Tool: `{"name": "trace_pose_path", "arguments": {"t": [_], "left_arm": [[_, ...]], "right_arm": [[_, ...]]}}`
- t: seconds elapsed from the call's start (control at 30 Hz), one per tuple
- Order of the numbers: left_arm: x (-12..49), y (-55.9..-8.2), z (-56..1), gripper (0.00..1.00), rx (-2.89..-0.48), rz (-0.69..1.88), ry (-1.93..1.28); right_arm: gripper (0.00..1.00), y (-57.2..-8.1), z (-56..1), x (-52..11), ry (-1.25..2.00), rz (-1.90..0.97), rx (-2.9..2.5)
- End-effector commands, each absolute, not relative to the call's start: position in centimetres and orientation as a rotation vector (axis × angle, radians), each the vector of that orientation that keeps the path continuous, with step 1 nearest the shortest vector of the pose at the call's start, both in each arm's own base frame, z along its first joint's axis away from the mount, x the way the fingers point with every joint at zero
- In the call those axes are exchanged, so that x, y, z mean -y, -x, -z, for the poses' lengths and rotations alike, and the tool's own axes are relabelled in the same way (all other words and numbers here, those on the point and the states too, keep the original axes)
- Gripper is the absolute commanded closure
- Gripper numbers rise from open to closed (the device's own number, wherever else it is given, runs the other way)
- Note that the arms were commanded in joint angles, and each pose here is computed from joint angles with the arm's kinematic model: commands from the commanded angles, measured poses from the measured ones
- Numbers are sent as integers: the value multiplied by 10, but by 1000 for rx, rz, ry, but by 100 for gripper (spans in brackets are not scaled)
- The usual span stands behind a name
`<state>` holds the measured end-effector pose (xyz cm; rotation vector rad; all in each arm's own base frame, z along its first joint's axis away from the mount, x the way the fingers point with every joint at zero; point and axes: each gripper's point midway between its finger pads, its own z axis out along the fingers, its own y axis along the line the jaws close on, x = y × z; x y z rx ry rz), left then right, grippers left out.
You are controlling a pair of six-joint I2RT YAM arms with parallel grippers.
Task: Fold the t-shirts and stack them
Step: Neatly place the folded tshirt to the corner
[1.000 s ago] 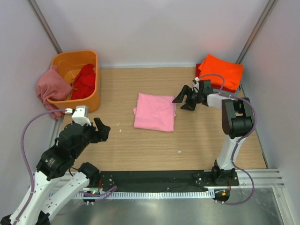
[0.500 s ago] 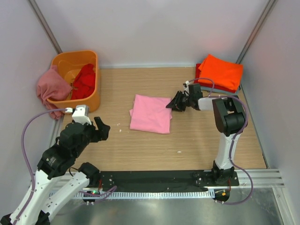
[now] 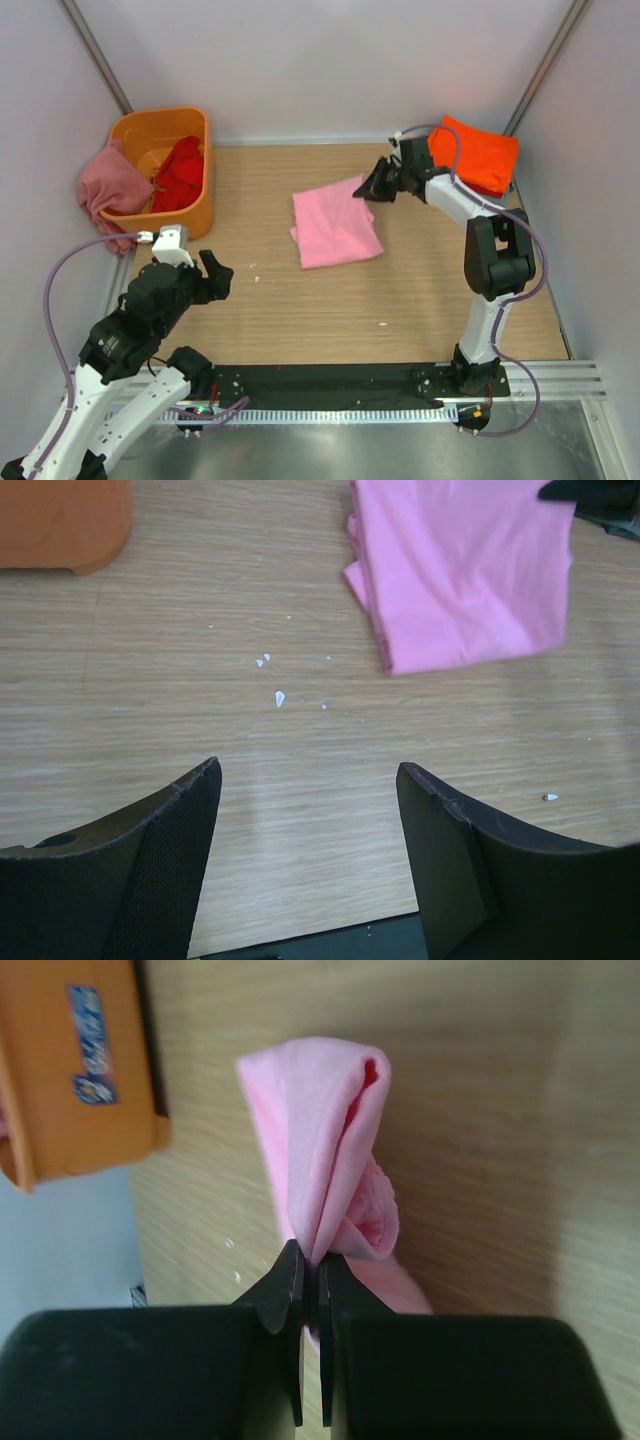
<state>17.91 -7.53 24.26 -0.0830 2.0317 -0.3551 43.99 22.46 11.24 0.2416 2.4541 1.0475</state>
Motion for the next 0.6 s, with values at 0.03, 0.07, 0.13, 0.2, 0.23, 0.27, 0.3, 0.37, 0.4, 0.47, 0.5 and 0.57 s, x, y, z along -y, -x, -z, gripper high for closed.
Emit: {"name": "trace_pose_path", "arguments": {"t": [0.03,0.07,0.13,0.2,0.23,0.27,0.3,0.37,0.4,0.47,0.5,0.57], "left_arm": [[72,-183,-253,28,-1971,359,103],[72,-182,-253,27,-1969,360,106],[71,-182,-254,28,-1963,358,109],[70,-181,-255,27,-1957,360,112],[70,-181,-255,27,-1955,359,113],[70,-181,-255,27,-1955,359,113],[70,-181,-254,27,-1957,357,111],[70,-182,-254,27,-1960,357,110],[70,-182,-253,27,-1963,355,108],[71,-183,-253,27,-1966,355,106],[71,-183,-253,27,-1966,355,106],[71,-183,-252,27,-1967,352,107]], "right_arm": [[99,-473,-205,-191,-196,-904,-2319],[99,-480,-218,-186,-198,-898,-2302],[98,-492,-217,-174,-227,-877,-2306],[99,-503,-230,-164,-238,-847,-2289],[99,-511,-226,-156,-257,-831,-2294],[99,-517,-239,-151,-256,-815,-2274],[98,-521,-243,-147,-262,-804,-2268],[99,-533,-254,-137,-274,-778,-2254],[98,-537,-259,-134,-267,-765,-2247],[99,-547,-270,-124,-281,-746,-2229],[98,-550,-273,-121,-290,-740,-2224],[98,-555,-292,-113,-296,-731,-2185]]}}
